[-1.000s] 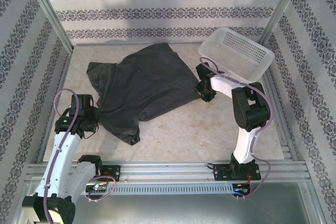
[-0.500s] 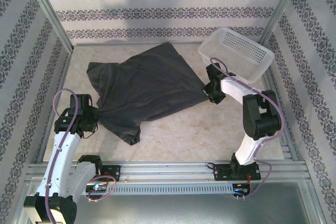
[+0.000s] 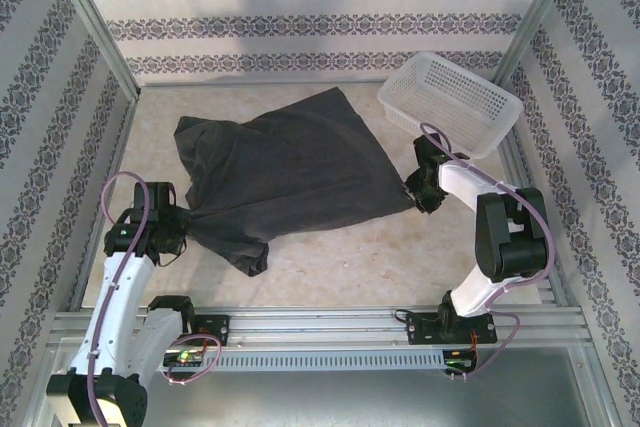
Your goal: Fold and stack the t-shirts
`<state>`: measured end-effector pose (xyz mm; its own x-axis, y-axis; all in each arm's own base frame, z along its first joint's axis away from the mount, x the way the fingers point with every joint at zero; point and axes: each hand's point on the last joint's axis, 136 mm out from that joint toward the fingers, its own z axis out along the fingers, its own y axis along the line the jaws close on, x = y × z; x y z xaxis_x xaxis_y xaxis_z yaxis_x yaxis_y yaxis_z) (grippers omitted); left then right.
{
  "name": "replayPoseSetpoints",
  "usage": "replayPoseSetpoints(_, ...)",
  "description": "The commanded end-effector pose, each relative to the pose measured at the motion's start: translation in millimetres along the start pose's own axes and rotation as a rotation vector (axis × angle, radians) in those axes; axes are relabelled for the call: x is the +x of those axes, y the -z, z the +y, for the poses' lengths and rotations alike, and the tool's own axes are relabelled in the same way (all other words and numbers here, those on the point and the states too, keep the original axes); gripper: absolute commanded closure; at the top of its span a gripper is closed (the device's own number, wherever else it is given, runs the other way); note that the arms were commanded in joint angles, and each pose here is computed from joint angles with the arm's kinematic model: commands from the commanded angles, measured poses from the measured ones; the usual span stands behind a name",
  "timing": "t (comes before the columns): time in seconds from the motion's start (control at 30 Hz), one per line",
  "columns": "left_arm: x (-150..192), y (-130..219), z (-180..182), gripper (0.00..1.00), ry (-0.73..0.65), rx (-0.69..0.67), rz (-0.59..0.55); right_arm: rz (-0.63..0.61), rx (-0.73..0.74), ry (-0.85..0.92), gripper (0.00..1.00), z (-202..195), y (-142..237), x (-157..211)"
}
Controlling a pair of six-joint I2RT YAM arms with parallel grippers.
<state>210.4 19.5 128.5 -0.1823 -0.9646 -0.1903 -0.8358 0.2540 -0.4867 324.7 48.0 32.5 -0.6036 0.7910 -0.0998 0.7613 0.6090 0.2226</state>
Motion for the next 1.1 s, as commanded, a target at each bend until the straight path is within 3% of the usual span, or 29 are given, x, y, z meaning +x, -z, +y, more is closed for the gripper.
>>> replayPoseSetpoints(0.0,3,-3,3,1.0,0.012,0.01,0.018,0.028,-0.02,0.005,0.64,4,10,16)
replayPoseSetpoints(0.2,4,-2,1,1.0,0.011,0.023,0.026,0.032,0.004,-0.053,0.5,1,11,39)
replayPoseSetpoints(0.47,4,-1,-2,1.0,0.014,0.034,0.028,0.024,0.052,-0.088,0.48,-6,1,30)
replayPoseSetpoints(0.67,5,-1,-4,1.0,0.013,0.04,0.033,0.076,0.042,-0.073,0.53,11,-19,27)
replayPoseSetpoints(0.8,4,-1,-6,1.0,0.017,0.047,0.032,0.082,0.059,-0.081,0.62,12,-29,26)
replayPoseSetpoints(0.97,1,2,-17,1.0,0.009,0.088,0.022,0.08,-0.008,-0.08,0.89,25,-33,19)
replayPoseSetpoints(1.07,-1,4,-30,1.0,0.003,0.146,0.016,0.041,-0.107,-0.019,0.99,51,-16,4)
